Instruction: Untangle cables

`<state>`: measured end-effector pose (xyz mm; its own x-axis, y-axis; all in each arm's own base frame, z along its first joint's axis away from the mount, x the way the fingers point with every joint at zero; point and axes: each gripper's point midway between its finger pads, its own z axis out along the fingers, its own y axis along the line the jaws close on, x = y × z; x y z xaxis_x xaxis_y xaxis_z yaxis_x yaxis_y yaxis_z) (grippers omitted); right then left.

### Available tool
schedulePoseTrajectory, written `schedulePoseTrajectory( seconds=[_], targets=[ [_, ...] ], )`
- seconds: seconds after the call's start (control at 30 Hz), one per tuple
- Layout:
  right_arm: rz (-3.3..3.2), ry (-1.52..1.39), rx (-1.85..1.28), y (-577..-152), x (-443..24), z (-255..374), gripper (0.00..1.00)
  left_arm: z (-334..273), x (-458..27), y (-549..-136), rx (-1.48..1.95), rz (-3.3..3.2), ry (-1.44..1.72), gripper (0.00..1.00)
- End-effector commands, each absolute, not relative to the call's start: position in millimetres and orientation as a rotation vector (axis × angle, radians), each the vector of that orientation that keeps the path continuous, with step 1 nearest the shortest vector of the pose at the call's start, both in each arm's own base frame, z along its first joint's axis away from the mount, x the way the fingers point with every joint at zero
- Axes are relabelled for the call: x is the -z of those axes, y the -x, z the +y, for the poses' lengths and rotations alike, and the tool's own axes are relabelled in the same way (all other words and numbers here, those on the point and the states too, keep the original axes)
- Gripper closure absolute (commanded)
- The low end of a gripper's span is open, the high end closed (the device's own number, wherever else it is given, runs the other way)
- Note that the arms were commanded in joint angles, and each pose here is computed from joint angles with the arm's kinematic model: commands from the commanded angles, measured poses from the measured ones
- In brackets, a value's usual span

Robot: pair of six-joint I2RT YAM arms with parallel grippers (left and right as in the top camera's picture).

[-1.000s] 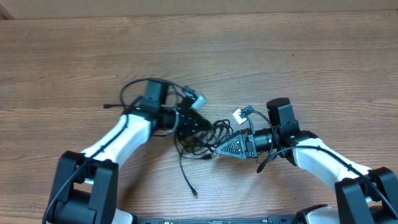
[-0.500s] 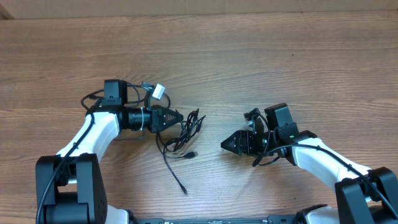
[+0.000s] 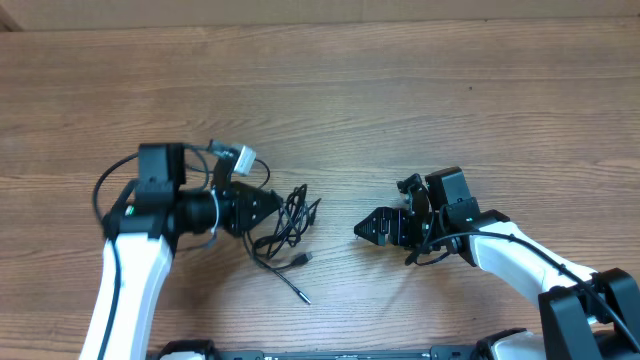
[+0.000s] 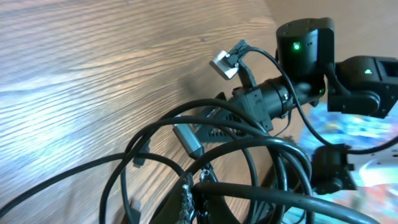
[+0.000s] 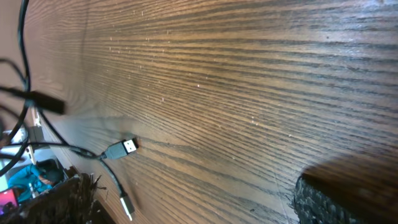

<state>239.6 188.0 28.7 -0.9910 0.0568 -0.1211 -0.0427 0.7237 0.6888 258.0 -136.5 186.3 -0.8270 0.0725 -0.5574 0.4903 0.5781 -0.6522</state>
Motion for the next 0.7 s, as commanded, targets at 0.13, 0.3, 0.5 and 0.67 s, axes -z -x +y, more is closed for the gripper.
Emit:
schedulePoseTrajectory(
  seconds=[0.13, 0.3, 0.5, 0.67],
  targets=[
    [2.796, -0.027, -1.069, -240.9, -24.0, 183.9, 0.0, -100.1, -205.1, -237.8, 0.829, 2.42, -0.172, 0.96],
    [2.8, -0.03, -1.058, -240.2, -22.2, 182.5, 0.0, -102.0, -217.2, -224.8, 0.872, 2.402, -0.089, 0.95],
    [2.801, -0.032, -1.054, -240.3, -21.8, 182.2, 0.0, -109.6, -223.6, -226.4, 0.961, 2.383, -0.061, 0.95],
    [2.807, -0.047, -1.057, -239.5, -21.6, 182.1, 0.0, -114.4, -223.2, -232.4, 1.0, 2.377, -0.08, 0.95]
  ],
)
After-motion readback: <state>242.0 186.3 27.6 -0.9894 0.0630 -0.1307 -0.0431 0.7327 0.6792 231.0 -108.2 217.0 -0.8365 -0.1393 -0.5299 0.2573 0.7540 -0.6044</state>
